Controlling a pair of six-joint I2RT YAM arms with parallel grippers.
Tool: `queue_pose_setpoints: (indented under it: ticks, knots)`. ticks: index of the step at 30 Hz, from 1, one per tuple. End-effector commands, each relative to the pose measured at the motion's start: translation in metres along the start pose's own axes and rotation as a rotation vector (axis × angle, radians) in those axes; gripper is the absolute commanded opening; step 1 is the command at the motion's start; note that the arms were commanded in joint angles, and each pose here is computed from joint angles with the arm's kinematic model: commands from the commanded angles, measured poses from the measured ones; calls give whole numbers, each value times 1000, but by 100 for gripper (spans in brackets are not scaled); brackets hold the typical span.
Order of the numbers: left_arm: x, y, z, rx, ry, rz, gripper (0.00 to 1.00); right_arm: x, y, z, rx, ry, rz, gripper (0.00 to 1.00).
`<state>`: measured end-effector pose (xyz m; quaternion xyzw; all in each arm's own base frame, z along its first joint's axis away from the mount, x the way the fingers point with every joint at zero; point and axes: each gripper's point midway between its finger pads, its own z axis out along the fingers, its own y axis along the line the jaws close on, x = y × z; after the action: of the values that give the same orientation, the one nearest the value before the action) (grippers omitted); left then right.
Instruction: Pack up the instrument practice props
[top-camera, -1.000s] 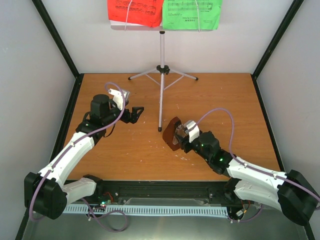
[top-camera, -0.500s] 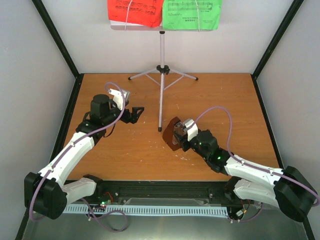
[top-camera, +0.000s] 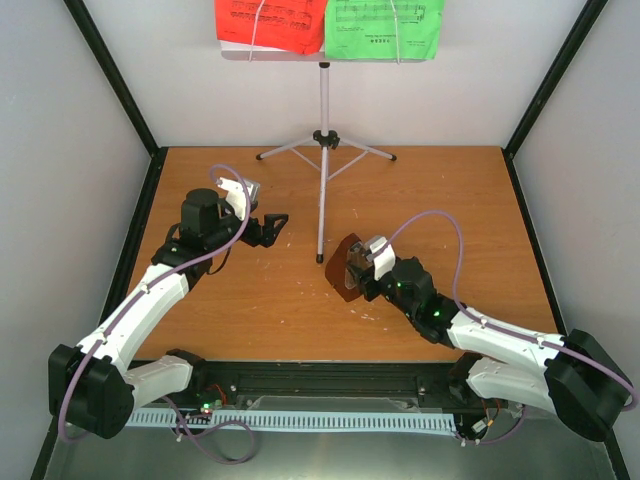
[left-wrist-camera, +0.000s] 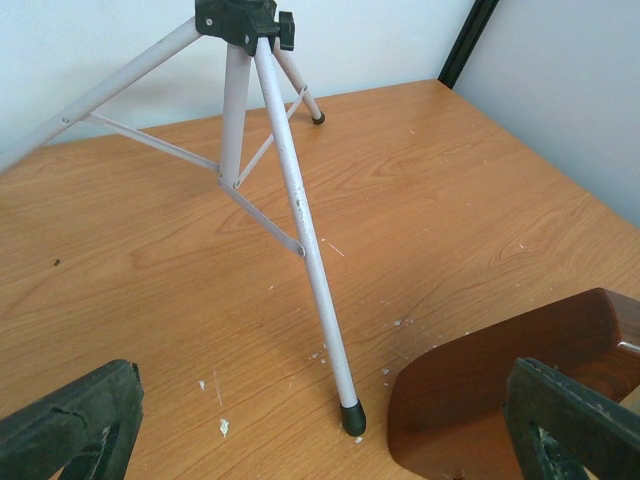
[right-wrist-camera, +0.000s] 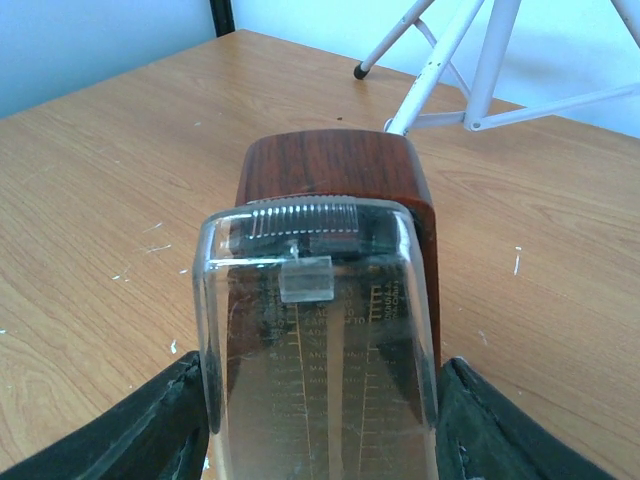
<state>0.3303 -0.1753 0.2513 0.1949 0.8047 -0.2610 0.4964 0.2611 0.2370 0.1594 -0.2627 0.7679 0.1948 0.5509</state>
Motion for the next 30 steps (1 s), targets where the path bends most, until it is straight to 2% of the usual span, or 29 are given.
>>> queue_pose_setpoints:
  ticks: [1,30]
  knots:
    - [-7,-2,0,14,-26,25,99,26,-8,2,26,106,-3,56]
    - [-8,-1,-1,10,-28,29,99,42,-14,13,3,182,51,60]
